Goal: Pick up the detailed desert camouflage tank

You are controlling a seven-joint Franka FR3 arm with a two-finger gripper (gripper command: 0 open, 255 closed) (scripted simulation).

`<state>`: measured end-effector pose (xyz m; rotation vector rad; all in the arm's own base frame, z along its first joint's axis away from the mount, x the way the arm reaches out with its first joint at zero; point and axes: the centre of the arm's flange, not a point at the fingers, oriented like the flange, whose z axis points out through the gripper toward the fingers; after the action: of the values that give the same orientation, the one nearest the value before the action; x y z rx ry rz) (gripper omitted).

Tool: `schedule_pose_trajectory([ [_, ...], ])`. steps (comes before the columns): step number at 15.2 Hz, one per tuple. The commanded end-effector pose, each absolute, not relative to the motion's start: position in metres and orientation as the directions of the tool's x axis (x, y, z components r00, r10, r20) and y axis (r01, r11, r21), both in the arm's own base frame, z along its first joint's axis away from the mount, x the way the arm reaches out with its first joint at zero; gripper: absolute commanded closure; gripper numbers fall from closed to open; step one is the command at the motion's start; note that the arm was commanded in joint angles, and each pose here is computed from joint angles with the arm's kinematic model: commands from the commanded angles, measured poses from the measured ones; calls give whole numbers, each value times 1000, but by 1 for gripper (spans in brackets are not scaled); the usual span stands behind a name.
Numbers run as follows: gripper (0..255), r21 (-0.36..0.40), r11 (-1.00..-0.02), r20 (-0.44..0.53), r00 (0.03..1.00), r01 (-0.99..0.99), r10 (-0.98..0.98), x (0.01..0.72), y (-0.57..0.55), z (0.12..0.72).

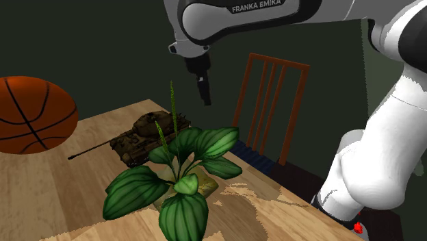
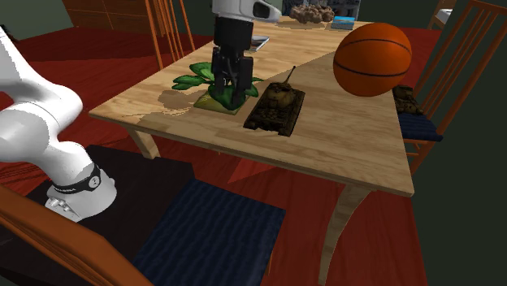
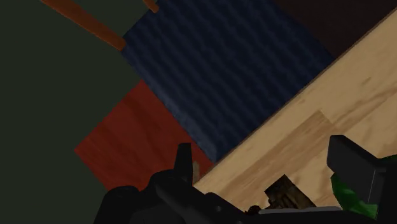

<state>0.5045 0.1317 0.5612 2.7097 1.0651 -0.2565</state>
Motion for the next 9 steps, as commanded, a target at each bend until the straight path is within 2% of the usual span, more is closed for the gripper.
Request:
schedule_pose_trajectory([
  [1, 0, 137, -662, -249, 673, 737, 697, 521, 155, 562],
  [9, 0, 124, -433, -287, 450, 893, 846, 565, 251, 557],
])
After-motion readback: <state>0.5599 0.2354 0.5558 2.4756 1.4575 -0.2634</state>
